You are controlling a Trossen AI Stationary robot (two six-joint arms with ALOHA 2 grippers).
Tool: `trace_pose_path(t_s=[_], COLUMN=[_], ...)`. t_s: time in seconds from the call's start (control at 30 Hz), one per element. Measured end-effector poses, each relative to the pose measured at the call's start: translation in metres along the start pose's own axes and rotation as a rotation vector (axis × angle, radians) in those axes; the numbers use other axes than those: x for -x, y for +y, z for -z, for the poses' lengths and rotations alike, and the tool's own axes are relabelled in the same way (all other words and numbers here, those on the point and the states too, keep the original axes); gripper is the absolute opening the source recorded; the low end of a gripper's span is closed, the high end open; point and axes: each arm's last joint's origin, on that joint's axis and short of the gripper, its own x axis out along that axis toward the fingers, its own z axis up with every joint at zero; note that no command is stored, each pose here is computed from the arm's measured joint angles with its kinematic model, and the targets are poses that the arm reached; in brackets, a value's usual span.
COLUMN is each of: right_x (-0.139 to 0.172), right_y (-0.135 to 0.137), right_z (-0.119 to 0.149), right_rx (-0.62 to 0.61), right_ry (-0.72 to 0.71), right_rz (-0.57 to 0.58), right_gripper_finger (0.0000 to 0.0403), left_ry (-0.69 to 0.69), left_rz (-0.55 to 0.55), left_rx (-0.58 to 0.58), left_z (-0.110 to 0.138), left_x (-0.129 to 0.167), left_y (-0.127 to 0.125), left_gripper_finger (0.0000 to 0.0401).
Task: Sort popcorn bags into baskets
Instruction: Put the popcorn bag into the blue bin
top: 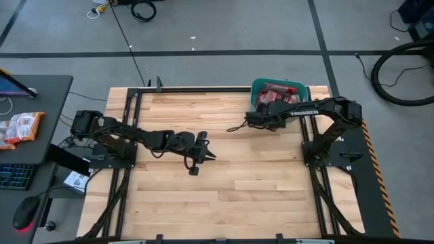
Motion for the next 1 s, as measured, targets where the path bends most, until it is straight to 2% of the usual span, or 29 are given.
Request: trace_pose_path(t_s=[0.1, 0.2, 0.3, 0.47, 0.63, 0.83, 0.9, 1.0], right_x=[0.002, 0.006, 0.01, 0.017, 0.022, 0.042, 0.052, 0.064], right_y=[0.004, 0.006, 0.005, 0.011, 0.009, 0.005, 0.004, 0.003], right_z=[0.0, 0.001, 0.003, 0.008, 0.012, 0.023, 0.029, 0.035], right_rx=[0.087, 0.145, 0.148, 0.165, 0.196, 0.212, 0.227, 0.232], right_ry=[0.01, -0.012, -0.031, -0.009, -0.015, -0.123, -0.175, -0.236], right_rz=[-0.083, -0.055, -0.025, -0.201, -0.198, -0.228, -0.308, -0.485], right_gripper_finger=[0.0171, 0.017, 0.017, 0.017, 0.017, 0.017, 0.017, 0.0169], left_ry=[0.0, 0.0, 0.0, 0.001, -0.001, 0.0, 0.001, 0.001], left_rz=[0.0, 0.0, 0.001, 0.005, 0.005, 0.011, 0.011, 0.011], left_rx=[0.0, 0.0, -0.001, -0.003, -0.002, -0.006, -0.006, -0.006], left_z=[0.0, 0.0, 0.0, 0.0, 0.0, 0.0, 0.0, 0.0], left_x=[0.0, 0.0, 0.0, 0.0, 0.0, 0.0, 0.0, 0.0], left_y=[0.0, 0.0, 0.0, -0.002, -0.002, -0.004, -0.004, -0.004], left_gripper_finger=[0.0048, 0.0048, 0.0048, 0.0048, 0.0048, 0.0048, 0.0048, 0.0048])
